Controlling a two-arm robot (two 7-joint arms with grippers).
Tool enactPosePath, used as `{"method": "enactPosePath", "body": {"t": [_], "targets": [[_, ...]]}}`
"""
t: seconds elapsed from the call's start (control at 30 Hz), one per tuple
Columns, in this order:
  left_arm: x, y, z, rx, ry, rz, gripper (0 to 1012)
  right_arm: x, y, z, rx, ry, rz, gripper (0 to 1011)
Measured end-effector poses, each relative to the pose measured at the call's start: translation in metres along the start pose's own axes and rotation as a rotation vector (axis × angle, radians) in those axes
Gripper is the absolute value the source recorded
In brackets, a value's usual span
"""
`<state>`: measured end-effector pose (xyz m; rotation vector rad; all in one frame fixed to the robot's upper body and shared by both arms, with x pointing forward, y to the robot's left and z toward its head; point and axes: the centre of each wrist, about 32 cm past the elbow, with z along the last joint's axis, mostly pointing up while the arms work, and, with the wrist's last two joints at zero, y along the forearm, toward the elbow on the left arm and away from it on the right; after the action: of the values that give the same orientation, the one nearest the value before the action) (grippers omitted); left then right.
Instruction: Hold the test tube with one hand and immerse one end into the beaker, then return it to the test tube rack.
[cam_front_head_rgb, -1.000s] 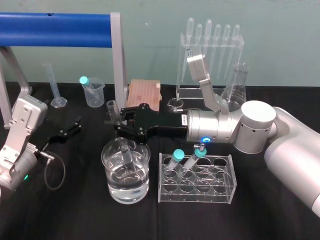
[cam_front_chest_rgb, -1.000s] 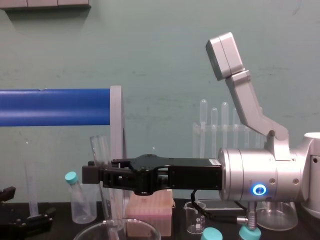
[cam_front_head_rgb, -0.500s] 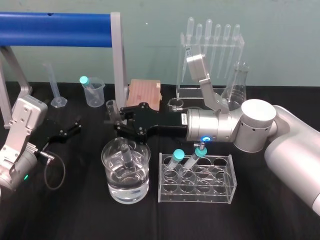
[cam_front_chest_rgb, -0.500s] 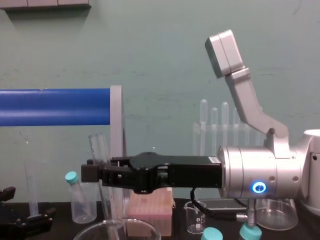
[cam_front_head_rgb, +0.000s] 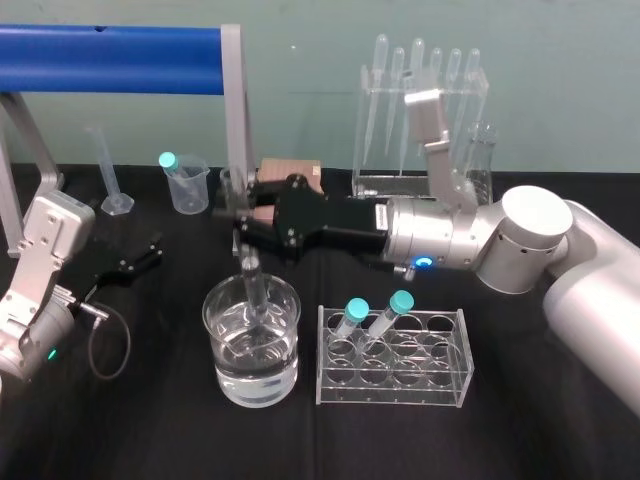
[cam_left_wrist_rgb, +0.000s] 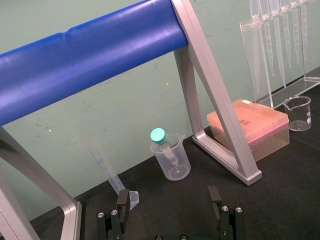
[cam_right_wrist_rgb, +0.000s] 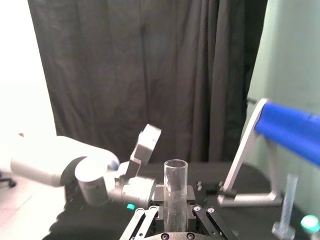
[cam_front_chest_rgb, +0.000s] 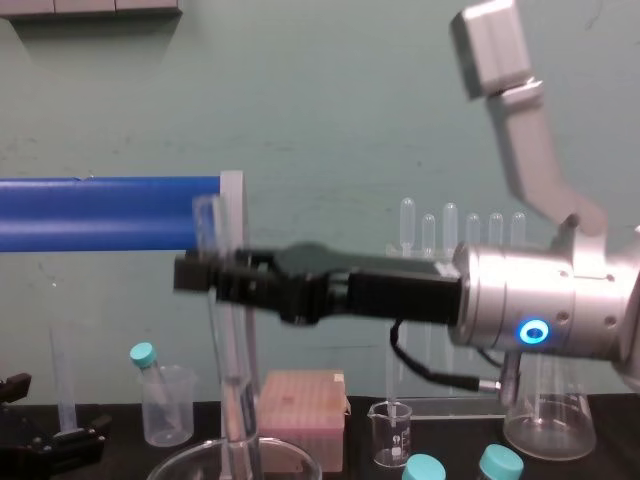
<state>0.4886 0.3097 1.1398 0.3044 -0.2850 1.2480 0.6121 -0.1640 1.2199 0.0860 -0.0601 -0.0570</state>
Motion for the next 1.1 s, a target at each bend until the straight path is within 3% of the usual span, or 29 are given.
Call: {"method": "enactPosePath", "body": {"t": [0.33,0.47,0.53,0.73,0.93,1.1], "targets": [[0.0000,0.000,0.000,0.000,0.000,0.000,1000,-0.0054,-0.014,0.018,0.161,-0.120,-0.046,234],[0.0000,0.000,0.000,0.000,0.000,0.000,1000,-0.0096,-0.021,0.027,0.187,-0.156,-0.074,233],[0.0000,0.000,0.000,0.000,0.000,0.000,1000,-0.0121,-0.026,0.031,0.185,-0.172,-0.095,233],[0.0000,0.000,0.000,0.000,0.000,0.000,1000,-0.0328,-0.058,0.047,0.131,-0.215,-0.245,234],[0.0000,0.000,0.000,0.000,0.000,0.000,1000,-0.0516,-0.084,0.051,0.089,-0.215,-0.354,233],[0.0000,0.000,0.000,0.000,0.000,0.000,1000,-0.0740,-0.104,0.049,0.062,-0.196,-0.452,233]]}}
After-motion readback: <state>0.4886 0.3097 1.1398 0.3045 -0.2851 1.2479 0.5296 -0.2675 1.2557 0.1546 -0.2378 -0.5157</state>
